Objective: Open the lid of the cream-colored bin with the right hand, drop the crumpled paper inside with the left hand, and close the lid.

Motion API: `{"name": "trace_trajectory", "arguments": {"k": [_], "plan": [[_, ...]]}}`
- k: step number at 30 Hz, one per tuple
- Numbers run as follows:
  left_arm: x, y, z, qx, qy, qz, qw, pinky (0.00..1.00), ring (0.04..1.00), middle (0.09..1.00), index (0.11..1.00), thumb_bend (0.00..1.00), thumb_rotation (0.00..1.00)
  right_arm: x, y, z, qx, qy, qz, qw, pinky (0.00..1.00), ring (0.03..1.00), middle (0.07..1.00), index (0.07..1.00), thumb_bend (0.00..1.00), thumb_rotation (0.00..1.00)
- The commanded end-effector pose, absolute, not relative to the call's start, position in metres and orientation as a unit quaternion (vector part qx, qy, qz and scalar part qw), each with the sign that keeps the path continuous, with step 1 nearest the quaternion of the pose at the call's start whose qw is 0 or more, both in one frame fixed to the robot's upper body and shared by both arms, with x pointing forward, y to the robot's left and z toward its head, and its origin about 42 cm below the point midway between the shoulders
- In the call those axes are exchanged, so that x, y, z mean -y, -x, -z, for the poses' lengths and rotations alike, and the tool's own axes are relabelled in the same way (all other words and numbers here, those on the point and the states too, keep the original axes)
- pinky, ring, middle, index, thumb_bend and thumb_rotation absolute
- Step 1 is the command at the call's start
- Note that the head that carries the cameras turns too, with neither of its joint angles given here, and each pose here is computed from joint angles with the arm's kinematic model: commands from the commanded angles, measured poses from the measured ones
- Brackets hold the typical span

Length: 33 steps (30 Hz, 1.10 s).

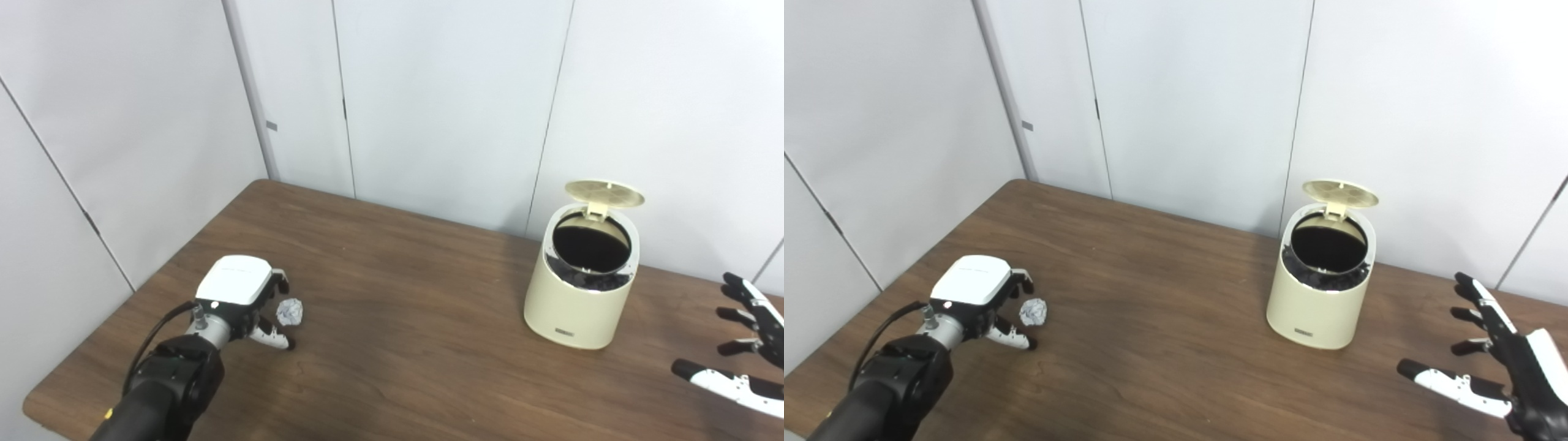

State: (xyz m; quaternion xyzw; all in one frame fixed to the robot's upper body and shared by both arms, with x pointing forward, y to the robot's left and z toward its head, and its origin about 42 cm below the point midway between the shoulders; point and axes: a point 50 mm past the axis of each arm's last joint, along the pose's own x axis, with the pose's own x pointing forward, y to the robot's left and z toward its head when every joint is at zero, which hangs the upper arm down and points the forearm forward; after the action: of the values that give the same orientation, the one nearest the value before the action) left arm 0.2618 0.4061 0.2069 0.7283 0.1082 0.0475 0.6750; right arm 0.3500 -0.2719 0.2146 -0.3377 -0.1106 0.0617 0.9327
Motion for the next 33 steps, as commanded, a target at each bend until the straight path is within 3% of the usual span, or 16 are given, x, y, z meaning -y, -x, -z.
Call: {"name": "trace_trajectory", "arguments": {"k": [1,15,25,33], "plan": [[-0.407,-0.266,-0.212,-0.097,-0.737,-0.061,0.666,0.50,0.638,0.667,0.689,0.86,0.27,0.274,-0.351,-0.235,0.153,0.343,-0.055,0.925,0.59,0.837,0.920,0.930,0.88,0.47],[-0.405,-0.267,-0.201,-0.093,-0.736,-0.055,0.669,0.47,0.612,0.656,0.685,0.82,0.26,0.275,-0.349,-0.234,0.152,0.346,-0.055,0.924,0.61,0.848,0.925,0.935,0.89,0.50],[-0.400,-0.266,-0.197,-0.060,-0.706,-0.042,0.704,0.41,0.538,0.603,0.638,0.80,0.09,0.276,-0.349,-0.236,0.157,0.343,-0.054,0.924,0.62,0.845,0.925,0.935,0.87,0.50],[-0.398,-0.269,-0.190,-0.064,-0.700,-0.032,0.711,0.41,0.526,0.580,0.621,0.79,0.07,0.277,-0.348,-0.237,0.156,0.343,-0.054,0.925,0.63,0.848,0.924,0.934,0.87,0.50]]}}
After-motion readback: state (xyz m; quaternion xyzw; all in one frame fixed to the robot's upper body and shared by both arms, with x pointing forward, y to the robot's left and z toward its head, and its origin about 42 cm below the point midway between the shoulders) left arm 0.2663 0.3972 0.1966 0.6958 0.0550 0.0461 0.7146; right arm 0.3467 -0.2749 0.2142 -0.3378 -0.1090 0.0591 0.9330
